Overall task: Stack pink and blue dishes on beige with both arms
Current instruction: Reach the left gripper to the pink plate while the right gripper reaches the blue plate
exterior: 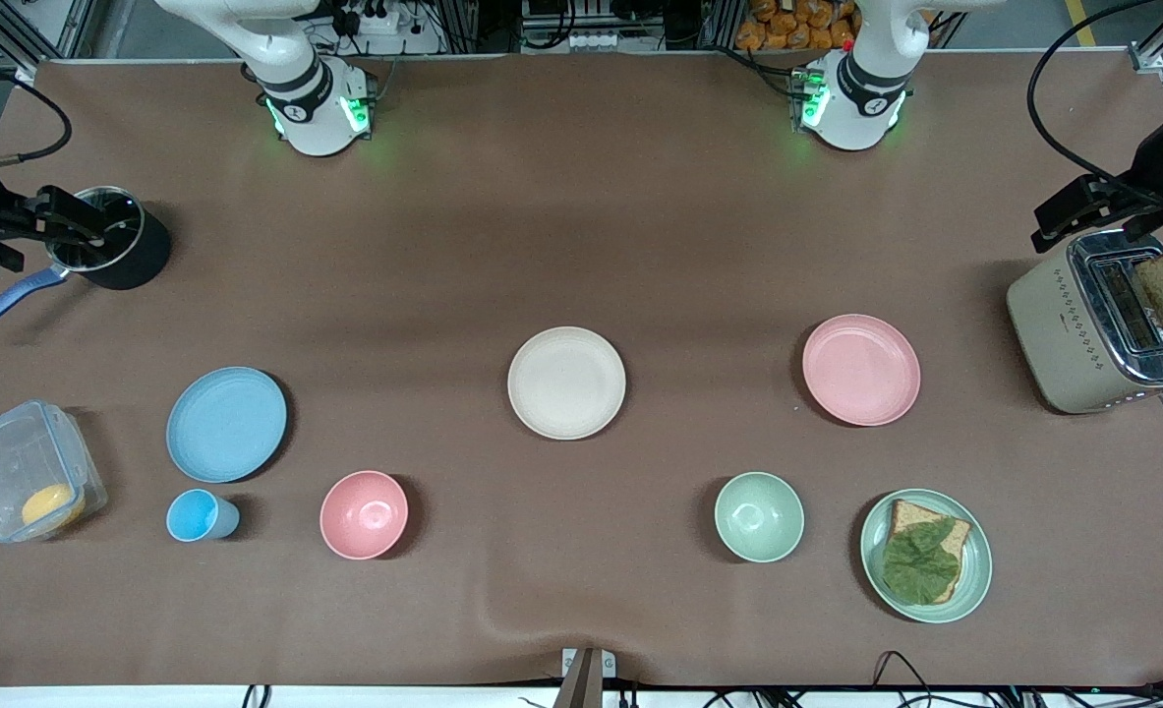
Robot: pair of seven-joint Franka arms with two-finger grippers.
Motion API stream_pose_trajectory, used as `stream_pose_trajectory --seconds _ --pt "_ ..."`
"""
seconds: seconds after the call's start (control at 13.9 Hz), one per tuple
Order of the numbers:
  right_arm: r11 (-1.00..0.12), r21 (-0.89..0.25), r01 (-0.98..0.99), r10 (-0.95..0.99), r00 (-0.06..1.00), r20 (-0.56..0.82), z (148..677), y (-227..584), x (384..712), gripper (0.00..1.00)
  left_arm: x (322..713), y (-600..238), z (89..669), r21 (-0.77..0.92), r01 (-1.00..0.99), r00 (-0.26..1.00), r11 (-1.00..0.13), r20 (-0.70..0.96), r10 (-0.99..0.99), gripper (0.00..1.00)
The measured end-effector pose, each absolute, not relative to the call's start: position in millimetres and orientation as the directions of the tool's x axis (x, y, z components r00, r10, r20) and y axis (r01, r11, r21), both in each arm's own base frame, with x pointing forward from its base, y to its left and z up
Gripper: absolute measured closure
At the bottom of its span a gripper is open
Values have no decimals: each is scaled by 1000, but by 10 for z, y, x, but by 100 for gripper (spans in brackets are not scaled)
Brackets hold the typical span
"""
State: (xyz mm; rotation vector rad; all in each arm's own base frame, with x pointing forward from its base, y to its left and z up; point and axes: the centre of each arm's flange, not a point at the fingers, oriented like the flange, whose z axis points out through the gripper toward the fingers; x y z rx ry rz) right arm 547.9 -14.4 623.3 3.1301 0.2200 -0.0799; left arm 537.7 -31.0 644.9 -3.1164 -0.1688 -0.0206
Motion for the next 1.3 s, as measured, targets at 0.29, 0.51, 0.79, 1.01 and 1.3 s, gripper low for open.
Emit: stream_pose_trajectory --seconds 0.29,0.51,0.79,1.01,1.3 --pt "-990 -1 140 140 989 -54 6219 -143 5486 0 5377 -305 6453 -20 109 994 -994 15 109 0" --pt "-990 -1 140 140 989 -54 6219 -143 5485 0 5377 -302 6458 -20 110 994 -994 15 109 0" --pt "-990 -2 142 141 988 -59 6196 -142 5493 0 5375 -302 6455 -20 110 994 -994 13 109 0" --pt "-990 -7 143 143 985 -91 6020 -144 5569 0 5401 -309 6364 -24 109 994 -994 -9 109 0" --pt "-993 -14 119 120 982 -148 5501 -282 5829 0 5587 -311 5727 -30 115 993 -993 -36 116 0"
